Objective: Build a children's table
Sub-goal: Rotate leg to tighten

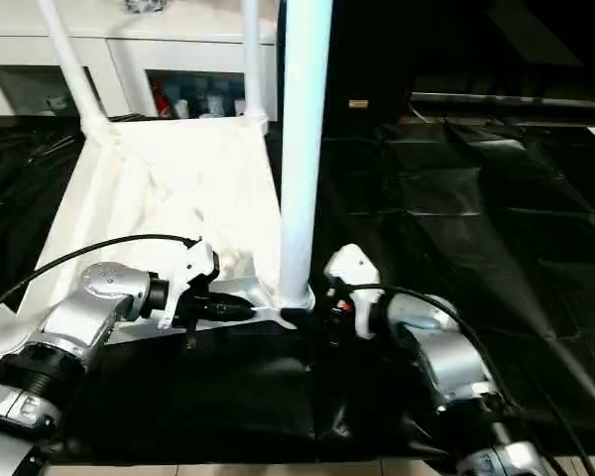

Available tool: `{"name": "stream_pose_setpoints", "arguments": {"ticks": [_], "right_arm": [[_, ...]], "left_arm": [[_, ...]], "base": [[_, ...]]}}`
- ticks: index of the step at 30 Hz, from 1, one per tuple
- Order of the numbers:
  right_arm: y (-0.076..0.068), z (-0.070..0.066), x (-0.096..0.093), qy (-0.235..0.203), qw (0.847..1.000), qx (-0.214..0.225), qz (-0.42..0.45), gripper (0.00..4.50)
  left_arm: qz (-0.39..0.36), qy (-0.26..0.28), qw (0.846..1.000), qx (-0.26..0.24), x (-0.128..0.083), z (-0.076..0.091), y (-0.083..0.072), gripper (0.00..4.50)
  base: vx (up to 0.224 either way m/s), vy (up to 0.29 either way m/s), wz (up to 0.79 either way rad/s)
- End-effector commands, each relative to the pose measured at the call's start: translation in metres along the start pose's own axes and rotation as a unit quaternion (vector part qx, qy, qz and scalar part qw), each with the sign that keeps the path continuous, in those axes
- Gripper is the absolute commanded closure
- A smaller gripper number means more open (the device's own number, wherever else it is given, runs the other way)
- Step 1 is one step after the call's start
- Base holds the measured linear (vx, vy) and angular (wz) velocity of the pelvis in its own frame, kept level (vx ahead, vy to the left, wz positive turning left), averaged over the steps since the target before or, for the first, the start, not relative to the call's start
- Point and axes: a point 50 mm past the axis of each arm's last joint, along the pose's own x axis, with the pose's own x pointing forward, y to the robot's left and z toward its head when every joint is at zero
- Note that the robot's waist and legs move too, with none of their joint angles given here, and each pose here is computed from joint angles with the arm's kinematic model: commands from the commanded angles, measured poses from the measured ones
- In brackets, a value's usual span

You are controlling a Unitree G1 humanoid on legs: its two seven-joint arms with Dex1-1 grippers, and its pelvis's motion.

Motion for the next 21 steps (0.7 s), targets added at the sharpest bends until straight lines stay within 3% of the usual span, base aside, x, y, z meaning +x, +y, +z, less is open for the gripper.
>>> {"name": "stream_pose_setpoints", "arguments": {"ticks": [1, 5, 6, 15, 17, 21], "right_arm": [[-0.0008, 0.0009, 0.0019, 0.0, 1.0, -0.008, 0.005, 0.44], [-0.001, 0.0015, 0.0058, 0.0, 1.0, -0.01, 0.01, 0.44], [-0.001, 0.0015, 0.0059, 0.0, 1.0, -0.01, 0.01, 0.7], [-0.0018, 0.0001, 0.0048, -0.001, 1.0, -0.01, 0.012, 1.3], [-0.0013, 0.0001, 0.0052, -0.004, 1.0, -0.009, 0.013, 1.61], [-0.0001, -0.0018, 0.0072, -0.014, 1.0, 0.004, -0.006, 1.69]], "left_arm": [[-0.029, -0.035, 0.999, -0.004, 0.0059, 0.0068, -0.0064, 4.5], [-0.029, -0.034, 0.999, -0.005, 0.0063, 0.0071, -0.0068, 4.5], [-0.029, -0.034, 0.999, -0.005, 0.0063, 0.0071, -0.0068, 4.5], [-0.017, -0.033, 0.999, -0.007, 0.0037, 0.0059, -0.0055, 4.5], [-0.016, -0.034, 0.999, -0.008, 0.0039, 0.0059, -0.0055, 4.5], [0.0, -0.038, 0.999, -0.01, 0.0075, 0.0066, -0.0036, 4.5]], "base": [[0.0, 0.0, 0.0], [0.0, 0.0, 0.0], [0.0, 0.0, 0.0], [0.0, 0.0, 0.0], [0.0, 0.0, 0.0], [0.0, 0.0, 0.0]]}}
